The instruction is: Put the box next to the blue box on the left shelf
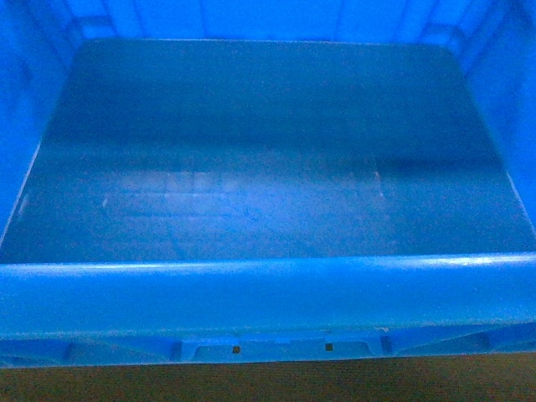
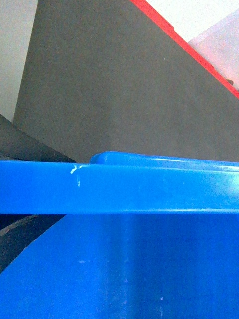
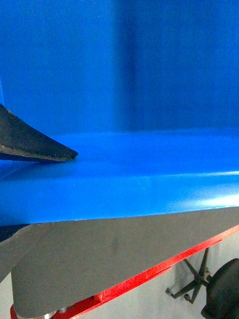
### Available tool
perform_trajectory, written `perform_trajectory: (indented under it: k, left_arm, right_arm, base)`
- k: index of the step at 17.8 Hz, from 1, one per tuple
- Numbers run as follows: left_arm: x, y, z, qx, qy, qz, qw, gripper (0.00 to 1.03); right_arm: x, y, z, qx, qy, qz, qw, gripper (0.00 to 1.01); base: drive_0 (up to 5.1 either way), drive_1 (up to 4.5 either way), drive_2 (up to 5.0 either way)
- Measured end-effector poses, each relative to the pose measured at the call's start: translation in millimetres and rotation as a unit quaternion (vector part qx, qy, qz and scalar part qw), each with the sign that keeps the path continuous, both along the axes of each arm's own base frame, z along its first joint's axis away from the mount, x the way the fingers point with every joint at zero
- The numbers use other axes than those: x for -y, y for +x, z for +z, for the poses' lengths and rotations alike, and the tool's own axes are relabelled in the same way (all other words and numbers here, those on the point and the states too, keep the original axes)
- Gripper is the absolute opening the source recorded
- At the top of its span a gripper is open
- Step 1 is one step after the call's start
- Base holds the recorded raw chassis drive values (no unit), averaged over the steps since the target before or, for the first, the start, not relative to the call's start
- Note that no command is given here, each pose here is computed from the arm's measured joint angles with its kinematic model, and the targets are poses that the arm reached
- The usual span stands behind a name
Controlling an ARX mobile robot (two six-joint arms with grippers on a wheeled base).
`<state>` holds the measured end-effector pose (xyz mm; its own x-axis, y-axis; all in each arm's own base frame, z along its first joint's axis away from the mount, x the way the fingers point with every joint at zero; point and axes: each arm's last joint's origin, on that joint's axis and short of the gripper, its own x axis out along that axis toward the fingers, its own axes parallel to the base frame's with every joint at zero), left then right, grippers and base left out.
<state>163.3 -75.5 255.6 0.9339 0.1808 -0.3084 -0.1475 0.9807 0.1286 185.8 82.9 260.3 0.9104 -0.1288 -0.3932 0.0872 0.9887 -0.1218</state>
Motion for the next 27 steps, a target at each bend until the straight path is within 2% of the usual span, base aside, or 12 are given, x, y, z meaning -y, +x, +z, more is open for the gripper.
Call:
perform_trajectory:
  k: [27]
  left_arm:
    - [0.0, 0.0, 0.0, 0.000, 0.000, 0.000, 1.0000, 0.11]
  right_arm:
    - [0.1, 0.0, -0.2, -0.001, -0.001, -0.001, 1.0000, 0.17]
  base:
    - [-1.5, -1.50, -1.5]
